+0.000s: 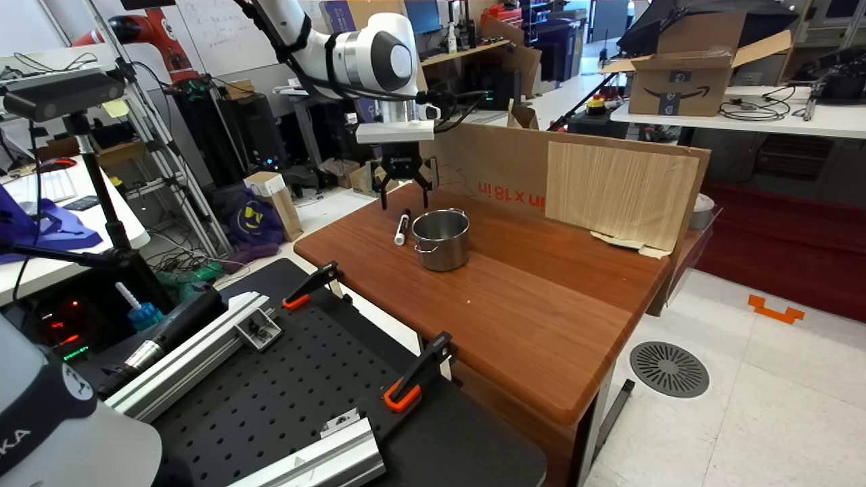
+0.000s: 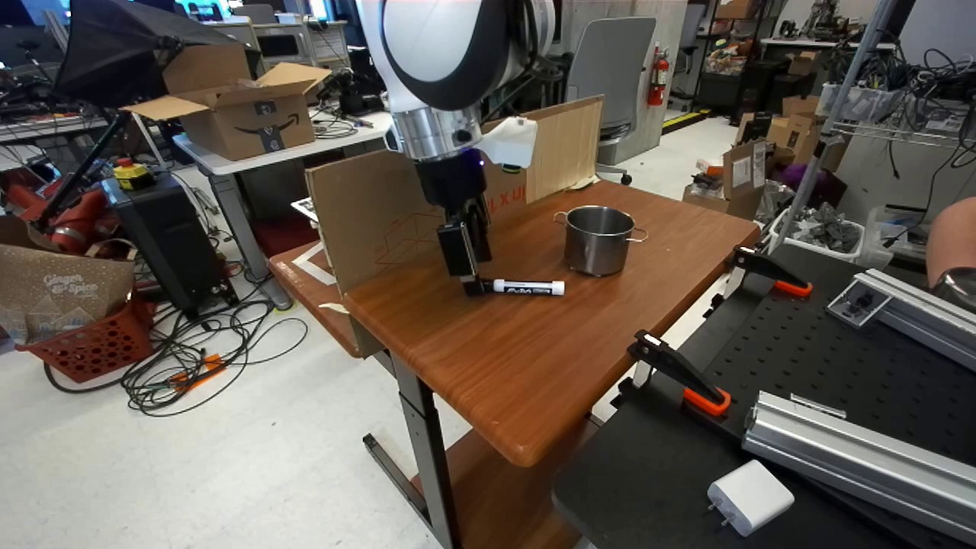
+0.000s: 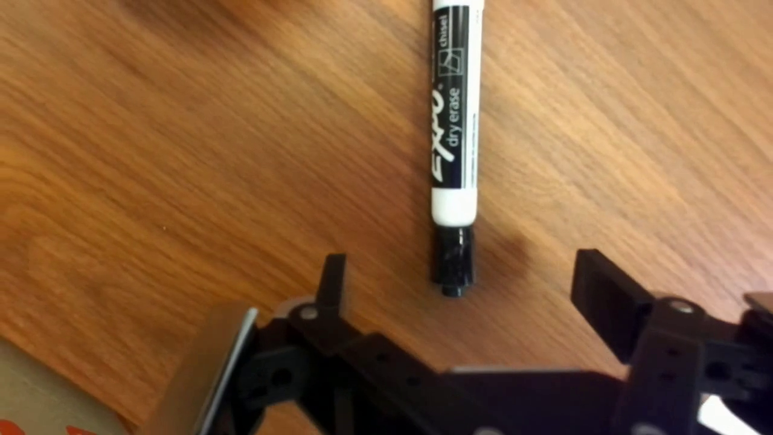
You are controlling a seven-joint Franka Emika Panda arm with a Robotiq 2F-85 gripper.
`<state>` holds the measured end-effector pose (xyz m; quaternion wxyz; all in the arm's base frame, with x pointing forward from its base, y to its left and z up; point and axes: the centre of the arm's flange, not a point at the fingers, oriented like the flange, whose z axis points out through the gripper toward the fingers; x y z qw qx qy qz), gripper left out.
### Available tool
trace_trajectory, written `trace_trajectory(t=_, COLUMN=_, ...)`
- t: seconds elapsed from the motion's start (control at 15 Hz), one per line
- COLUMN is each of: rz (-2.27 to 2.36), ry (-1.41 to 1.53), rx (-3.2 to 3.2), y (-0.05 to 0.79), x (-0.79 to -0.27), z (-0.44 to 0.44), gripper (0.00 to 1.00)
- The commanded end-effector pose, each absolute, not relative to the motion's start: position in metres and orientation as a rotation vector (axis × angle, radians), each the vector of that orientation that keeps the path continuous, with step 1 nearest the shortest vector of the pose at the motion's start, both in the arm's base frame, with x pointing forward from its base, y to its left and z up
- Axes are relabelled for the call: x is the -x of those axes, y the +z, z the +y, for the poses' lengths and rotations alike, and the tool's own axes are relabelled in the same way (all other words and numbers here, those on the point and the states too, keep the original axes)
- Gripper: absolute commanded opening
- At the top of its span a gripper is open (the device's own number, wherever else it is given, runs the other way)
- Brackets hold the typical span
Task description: Remove the marker from the pot and place it on the table
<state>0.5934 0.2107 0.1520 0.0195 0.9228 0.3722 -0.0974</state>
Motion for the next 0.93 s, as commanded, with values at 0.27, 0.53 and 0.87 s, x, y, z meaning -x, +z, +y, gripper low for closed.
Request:
trace_trajectory(t=0.27, rz=1.168, ry=-0.179, rx=-2.842, y=0.217, x=-0.557, z=0.206, gripper=1.0)
trace_trajectory(t=0.53, rz=1.173, ry=-0.21, rx=-2.83, y=0.225, x=-0.565, z=0.207, gripper=1.0)
trace_trajectory(t=0.87, rz=1.174, ry=-0.214, rx=-2.83, y=0.222, x=-0.561, z=0.206, gripper=1.0)
